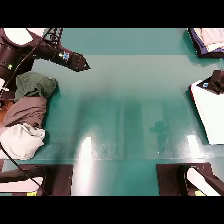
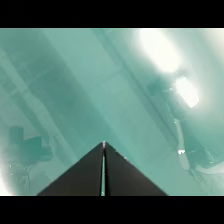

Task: Fold the shirts.

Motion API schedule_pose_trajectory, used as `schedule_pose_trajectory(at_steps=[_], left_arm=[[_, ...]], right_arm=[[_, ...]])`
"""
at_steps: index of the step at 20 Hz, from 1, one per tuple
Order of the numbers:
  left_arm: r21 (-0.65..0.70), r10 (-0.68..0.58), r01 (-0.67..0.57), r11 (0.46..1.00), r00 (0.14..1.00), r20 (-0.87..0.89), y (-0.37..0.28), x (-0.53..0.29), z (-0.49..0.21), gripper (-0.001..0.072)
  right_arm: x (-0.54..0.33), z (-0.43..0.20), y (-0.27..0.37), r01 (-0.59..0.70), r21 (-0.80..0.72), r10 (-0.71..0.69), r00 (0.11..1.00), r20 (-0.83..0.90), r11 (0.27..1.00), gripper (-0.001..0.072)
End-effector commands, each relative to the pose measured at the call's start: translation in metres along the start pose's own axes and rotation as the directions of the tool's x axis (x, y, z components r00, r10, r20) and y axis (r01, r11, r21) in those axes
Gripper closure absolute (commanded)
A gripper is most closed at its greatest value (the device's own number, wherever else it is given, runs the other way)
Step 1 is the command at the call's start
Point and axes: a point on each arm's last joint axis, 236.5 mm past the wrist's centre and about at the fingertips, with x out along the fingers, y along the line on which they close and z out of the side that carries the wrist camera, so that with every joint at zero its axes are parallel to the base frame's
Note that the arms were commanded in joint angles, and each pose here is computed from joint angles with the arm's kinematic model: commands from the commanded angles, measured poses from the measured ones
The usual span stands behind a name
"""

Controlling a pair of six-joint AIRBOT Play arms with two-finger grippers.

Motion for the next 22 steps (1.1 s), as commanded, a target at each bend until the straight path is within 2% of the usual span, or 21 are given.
schedule_pose_trajectory(at_steps=[1,13,17,18,19,20,22], left_arm=[[0.0,0.0,0.0,1.0,1.0,0.0,0.0,0.0,0.0,0.0686],[0.0,0.001,-0.001,1.0,1.0,0.002,0.0,0.0,0.001,0.0686],[-0.006,0.006,-0.006,1.0,0.997,0.073,0.002,-0.001,0.017,0.0685],[0.012,0.064,-0.064,0.998,0.996,0.057,0.016,-0.001,0.013,0.0549],[0.035,0.151,-0.152,0.988,0.988,0.019,0.037,-0.003,0.005,0.0249],[0.034,0.289,-0.288,0.957,0.956,-0.042,0.069,-0.011,-0.01,0.0163],[0.028,0.551,-0.554,0.832,0.82,-0.153,0.135,-0.041,-0.038,0.016]], right_arm=[[0.002,0.001,0.006,-0.007,-0.016,0.007,1.0,0.006,1.0,0.0688],[0.002,-0.005,0.006,-0.01,-0.016,0.01,1.0,-0.022,1.0,0.0688],[0.002,-0.006,0.006,-0.01,-0.016,0.009,1.0,-0.026,1.0,0.0688],[0.002,-0.006,0.006,-0.01,-0.016,0.01,1.0,-0.024,1.0,0.0688],[0.002,-0.006,0.006,-0.01,-0.016,0.01,1.0,-0.024,1.0,0.0688],[0.002,-0.006,0.006,-0.01,-0.016,0.01,1.0,-0.025,1.0,0.0688],[0.002,-0.006,0.006,-0.01,-0.016,0.01,1.0,-0.025,1.0,0.0688]])
